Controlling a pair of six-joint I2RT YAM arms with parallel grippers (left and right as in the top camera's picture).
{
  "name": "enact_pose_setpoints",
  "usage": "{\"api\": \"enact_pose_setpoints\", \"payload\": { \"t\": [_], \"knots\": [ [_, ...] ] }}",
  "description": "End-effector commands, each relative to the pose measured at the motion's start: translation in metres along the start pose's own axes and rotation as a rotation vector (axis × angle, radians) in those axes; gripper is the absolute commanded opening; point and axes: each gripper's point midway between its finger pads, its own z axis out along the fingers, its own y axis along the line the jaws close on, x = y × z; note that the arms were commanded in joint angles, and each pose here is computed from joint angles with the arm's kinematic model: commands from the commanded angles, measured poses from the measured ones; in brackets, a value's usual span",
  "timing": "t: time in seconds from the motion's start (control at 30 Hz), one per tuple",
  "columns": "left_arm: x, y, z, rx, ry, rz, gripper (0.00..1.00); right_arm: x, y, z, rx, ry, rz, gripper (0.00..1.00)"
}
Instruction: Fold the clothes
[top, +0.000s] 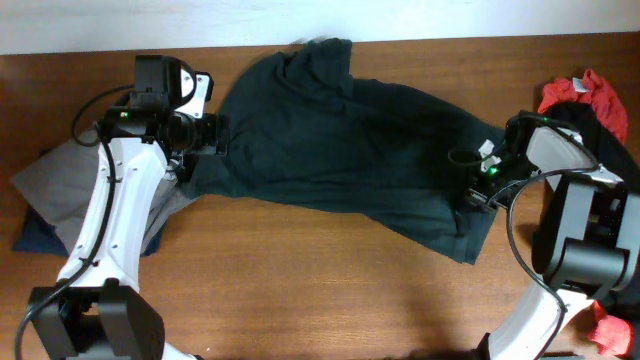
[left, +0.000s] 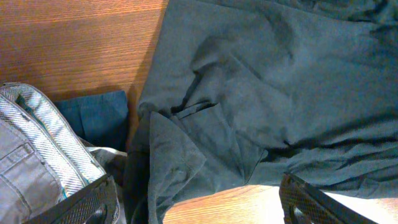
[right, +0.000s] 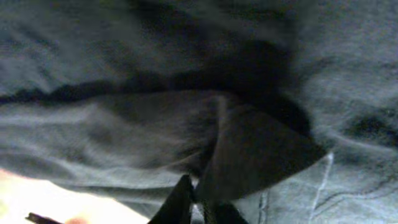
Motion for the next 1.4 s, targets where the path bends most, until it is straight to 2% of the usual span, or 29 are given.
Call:
{"api": "enact_pose_setpoints", "payload": {
  "t": [0.0,0.23,0.4,0.5,0.67,0.83,0.93,1.03,1.17,1.37],
  "knots": [
    [-0.012,-0.003,-0.016,0.01,-0.054,-0.004,0.83,-0.013,0.027,-0.051,-0.024,-0.151,-0.092,0.07],
    [-0.01,-0.003,-0.016,0.01,-0.045,-0.005,0.83,-0.025,0.008,-0.156,0.177,-0.442,-0.066,0.04],
    [-0.005,-0.003,-0.016,0.012,-0.025,-0.007,0.83,-0.023,-0.017,-0.195,0.199,-0.551,0.068,0.04],
    [-0.002,-0.004,-0.015,0.013,-0.014,-0.007,0.84,-0.022,-0.027,-0.201,0.144,-0.568,0.128,0.04],
    [0.002,-0.005,-0.013,0.019,0.001,-0.009,0.84,-0.021,-0.018,-0.201,0.081,-0.561,0.04,0.04],
    [0.024,-0.037,-0.005,0.199,0.072,-0.018,0.84,-0.022,-0.011,-0.198,0.083,-0.553,0.014,0.04],
    [0.049,-0.053,0.011,0.235,0.141,-0.001,0.84,-0.022,-0.008,-0.197,0.084,-0.55,0.003,0.04],
    [0.069,-0.067,0.03,0.249,0.169,0.102,0.84,-0.022,-0.006,-0.197,0.084,-0.552,-0.001,0.04],
    [0.081,-0.071,0.061,0.186,0.159,0.167,0.85,-0.022,-0.006,-0.197,0.084,-0.552,-0.001,0.04],
    [0.099,-0.078,0.094,0.203,0.22,0.187,0.84,-0.022,-0.006,-0.197,0.083,-0.549,0.0,0.05]
  ]
}}
